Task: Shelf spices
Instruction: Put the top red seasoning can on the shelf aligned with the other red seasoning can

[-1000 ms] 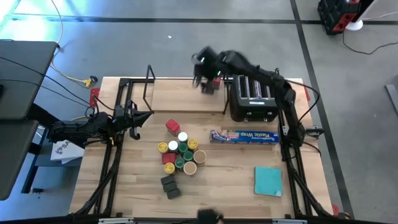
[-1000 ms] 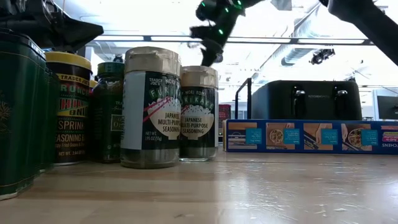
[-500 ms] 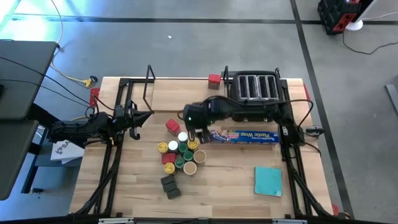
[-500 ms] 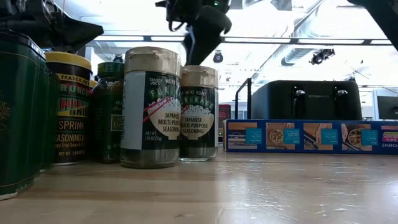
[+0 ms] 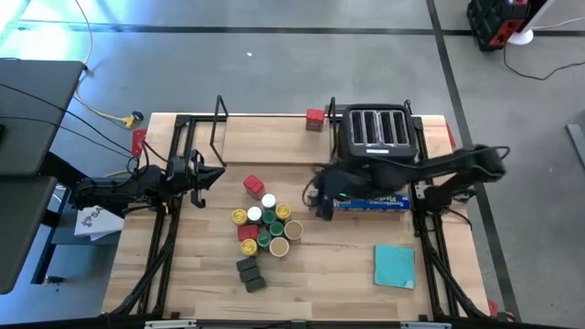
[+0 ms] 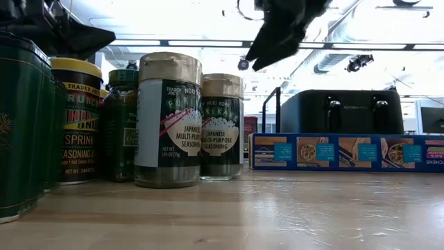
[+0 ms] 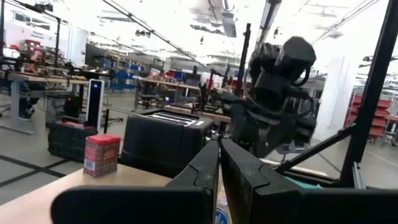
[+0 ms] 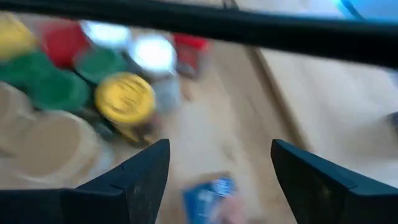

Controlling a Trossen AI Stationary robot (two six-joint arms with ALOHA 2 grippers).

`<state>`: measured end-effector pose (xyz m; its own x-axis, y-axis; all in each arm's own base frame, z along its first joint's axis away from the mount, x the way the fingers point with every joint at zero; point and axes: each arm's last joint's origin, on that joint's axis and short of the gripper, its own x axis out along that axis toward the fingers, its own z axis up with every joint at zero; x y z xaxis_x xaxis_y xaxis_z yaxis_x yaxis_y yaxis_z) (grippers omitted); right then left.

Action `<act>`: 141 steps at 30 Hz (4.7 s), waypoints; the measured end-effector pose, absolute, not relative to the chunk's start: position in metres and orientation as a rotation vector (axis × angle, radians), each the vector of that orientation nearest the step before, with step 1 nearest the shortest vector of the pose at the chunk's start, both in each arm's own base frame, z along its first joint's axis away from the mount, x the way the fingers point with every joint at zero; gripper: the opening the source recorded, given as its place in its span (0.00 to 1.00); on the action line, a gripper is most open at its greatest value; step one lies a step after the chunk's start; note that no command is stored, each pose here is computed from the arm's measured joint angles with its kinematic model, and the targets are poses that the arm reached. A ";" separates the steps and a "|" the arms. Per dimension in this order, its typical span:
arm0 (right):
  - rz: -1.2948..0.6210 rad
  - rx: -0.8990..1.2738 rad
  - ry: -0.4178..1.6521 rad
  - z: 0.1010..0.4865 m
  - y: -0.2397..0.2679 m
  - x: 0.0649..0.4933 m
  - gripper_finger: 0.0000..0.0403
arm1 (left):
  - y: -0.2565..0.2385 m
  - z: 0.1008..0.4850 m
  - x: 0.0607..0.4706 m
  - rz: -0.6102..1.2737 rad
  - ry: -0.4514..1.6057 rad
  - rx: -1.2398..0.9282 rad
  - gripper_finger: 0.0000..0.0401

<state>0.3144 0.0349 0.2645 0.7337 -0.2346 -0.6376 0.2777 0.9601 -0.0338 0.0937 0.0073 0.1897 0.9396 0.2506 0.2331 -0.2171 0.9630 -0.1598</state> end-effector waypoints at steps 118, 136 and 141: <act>-0.092 0.253 0.230 0.202 0.055 0.277 0.68 | 0.059 0.206 0.270 -0.261 1.269 0.486 0.66; -0.115 0.246 0.219 0.203 0.054 0.278 0.68 | 0.067 0.192 0.280 -0.161 1.351 0.405 0.50; -0.148 0.256 0.173 0.210 0.053 0.275 0.68 | 0.071 0.219 0.291 -0.032 1.318 0.368 0.50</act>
